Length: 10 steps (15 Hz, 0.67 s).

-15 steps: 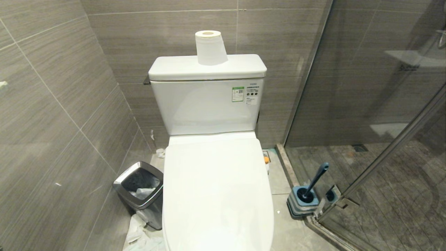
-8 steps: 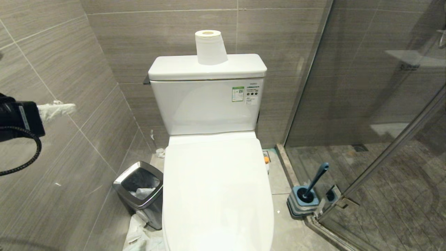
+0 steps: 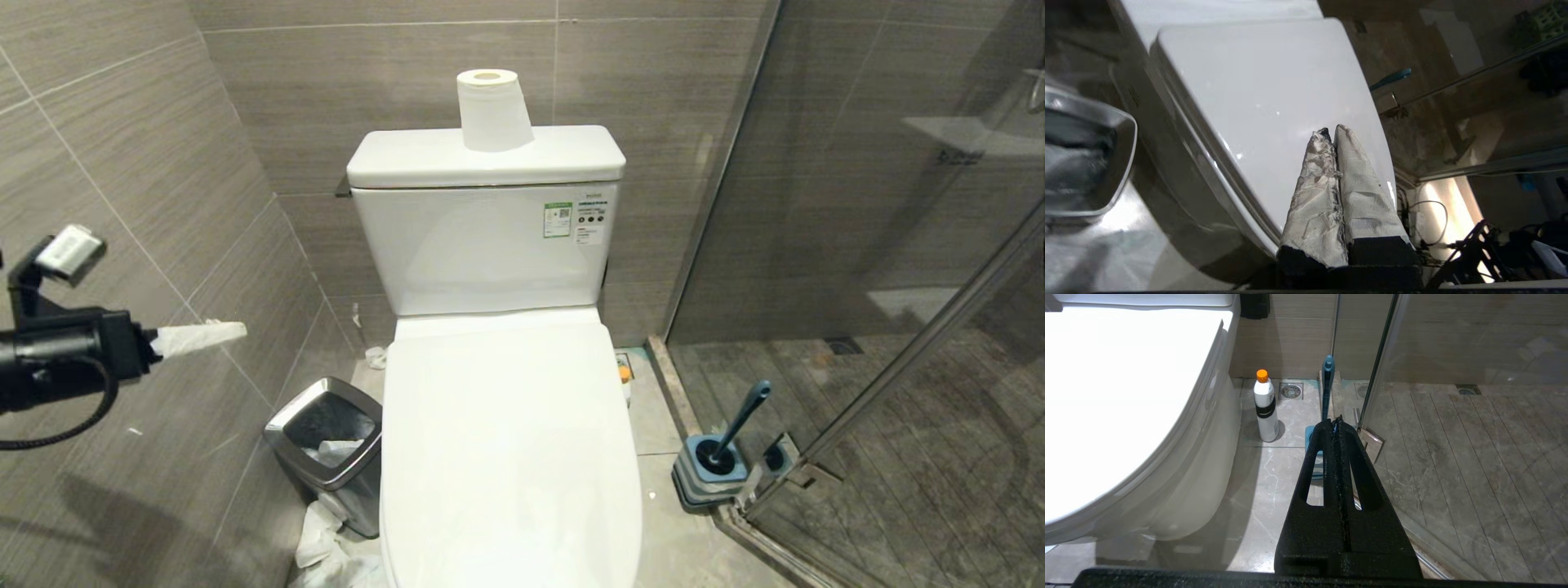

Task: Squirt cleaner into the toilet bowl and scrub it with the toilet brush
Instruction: Use the left hand to lift the toilet lid slightly

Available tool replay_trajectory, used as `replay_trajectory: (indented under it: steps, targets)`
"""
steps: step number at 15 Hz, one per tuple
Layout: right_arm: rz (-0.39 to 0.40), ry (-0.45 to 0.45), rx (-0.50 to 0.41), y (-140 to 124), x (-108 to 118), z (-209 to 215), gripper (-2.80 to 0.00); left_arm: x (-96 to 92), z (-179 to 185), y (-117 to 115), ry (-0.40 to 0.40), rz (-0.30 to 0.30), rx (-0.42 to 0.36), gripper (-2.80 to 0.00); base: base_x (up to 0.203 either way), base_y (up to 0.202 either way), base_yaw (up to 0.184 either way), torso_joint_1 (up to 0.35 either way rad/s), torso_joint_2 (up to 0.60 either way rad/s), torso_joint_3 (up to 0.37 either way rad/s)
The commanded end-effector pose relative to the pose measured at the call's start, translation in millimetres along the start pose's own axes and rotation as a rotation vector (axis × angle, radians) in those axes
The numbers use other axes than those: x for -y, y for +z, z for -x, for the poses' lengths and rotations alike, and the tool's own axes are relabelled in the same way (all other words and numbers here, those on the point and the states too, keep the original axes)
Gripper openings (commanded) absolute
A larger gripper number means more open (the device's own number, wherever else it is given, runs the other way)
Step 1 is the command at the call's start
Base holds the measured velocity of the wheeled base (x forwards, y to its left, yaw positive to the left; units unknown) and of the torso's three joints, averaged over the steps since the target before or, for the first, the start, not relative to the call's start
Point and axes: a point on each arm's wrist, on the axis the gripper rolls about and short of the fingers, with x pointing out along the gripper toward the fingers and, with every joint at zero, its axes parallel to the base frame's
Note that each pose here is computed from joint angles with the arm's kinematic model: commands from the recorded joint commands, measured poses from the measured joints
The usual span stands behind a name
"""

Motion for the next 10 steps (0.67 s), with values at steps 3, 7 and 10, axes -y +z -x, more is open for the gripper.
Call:
replay_trajectory:
  steps: [3,7,10]
  targets:
    - [-0.001,0.000,-0.001,0,0,0,-2.80,-50.4,-37,-69,-0.017,0.226,-0.146,-2.80,0.000,0.000,0.000,0.000,0.00,0.000]
    - [0.001,0.000,-0.001,0,0,0,-2.80,-54.3,-56,-117,-0.047,0.290,-0.228,-2.80,0.000,0.000,0.000,0.000,0.00,0.000]
    - [0.001,0.000,-0.001,0,0,0,-2.80,-59.5,-59,-127,-0.054,0.331,-0.254,-2.80,0.000,0.000,0.000,0.000,0.00,0.000]
